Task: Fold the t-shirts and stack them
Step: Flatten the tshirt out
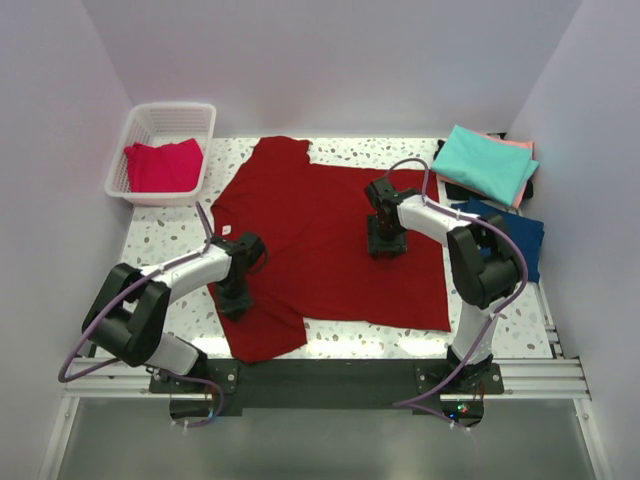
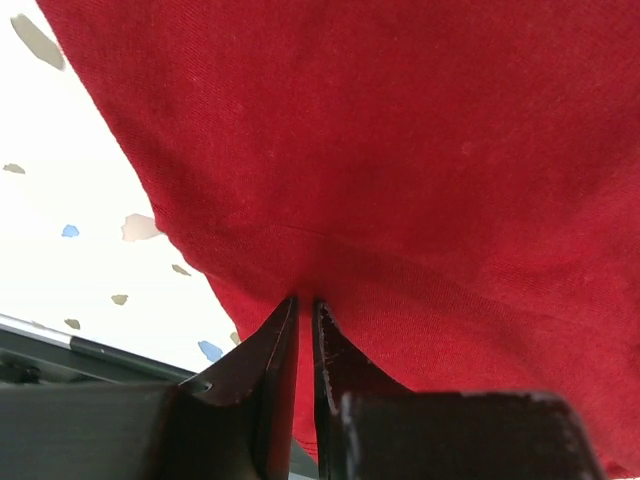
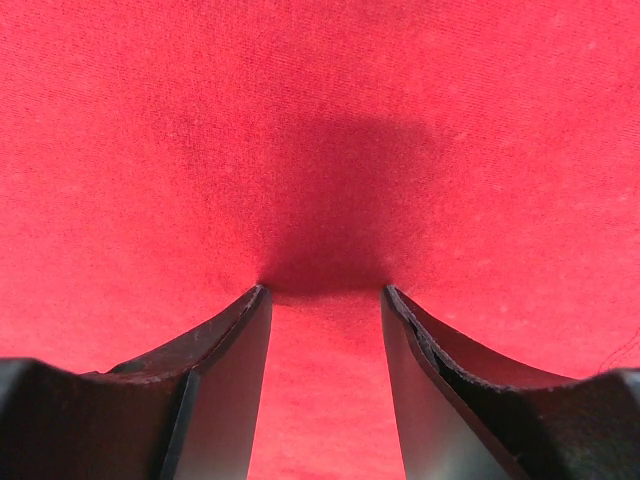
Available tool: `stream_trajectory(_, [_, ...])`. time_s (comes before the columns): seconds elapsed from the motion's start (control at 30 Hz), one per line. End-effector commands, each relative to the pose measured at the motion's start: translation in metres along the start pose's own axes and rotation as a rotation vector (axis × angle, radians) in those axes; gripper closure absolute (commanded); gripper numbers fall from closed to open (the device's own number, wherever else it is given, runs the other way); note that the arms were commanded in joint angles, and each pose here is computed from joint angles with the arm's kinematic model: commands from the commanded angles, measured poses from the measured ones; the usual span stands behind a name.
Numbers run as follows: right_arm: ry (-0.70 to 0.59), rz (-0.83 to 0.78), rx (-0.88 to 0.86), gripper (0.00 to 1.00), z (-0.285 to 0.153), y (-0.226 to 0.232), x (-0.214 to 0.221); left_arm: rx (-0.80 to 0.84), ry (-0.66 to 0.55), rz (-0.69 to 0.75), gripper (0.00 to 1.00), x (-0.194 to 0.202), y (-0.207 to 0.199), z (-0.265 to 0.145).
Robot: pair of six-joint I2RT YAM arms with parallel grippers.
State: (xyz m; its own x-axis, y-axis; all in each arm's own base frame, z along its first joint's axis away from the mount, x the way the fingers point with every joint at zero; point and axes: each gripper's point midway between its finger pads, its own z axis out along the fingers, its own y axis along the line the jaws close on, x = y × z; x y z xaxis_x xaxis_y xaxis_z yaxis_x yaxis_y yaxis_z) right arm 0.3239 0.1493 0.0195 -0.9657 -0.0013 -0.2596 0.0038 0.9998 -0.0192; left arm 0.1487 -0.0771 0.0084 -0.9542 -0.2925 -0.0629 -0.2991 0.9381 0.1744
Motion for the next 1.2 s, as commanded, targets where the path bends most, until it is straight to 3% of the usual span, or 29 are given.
stream_trajectory(0.0, [-0.003,-0.006,-0.042,0.48,-0.002,0.007,-0.004,-0.01,0.071,-0.041,0.84,0.026,-0.006,0.012])
stream_trajectory(0.33, [0.069,0.008,-0.047,0.48,0.002,0.004,0.019,-0.122,0.103,-0.057,0.86,0.051,0.013,-0.016])
stream_trajectory(0.9, [0.136,0.026,0.066,0.49,-0.003,-0.026,0.055,-0.141,0.084,-0.052,0.93,0.046,0.011,-0.032])
stream_trajectory(1.03, [0.035,0.039,0.057,0.49,-0.022,-0.021,0.024,-0.125,-0.048,-0.047,0.92,0.016,0.006,-0.061])
stream_trajectory(1.17, [-0.092,0.069,0.041,0.49,-0.059,-0.015,-0.017,-0.031,-0.249,-0.042,0.82,-0.044,-0.028,-0.115])
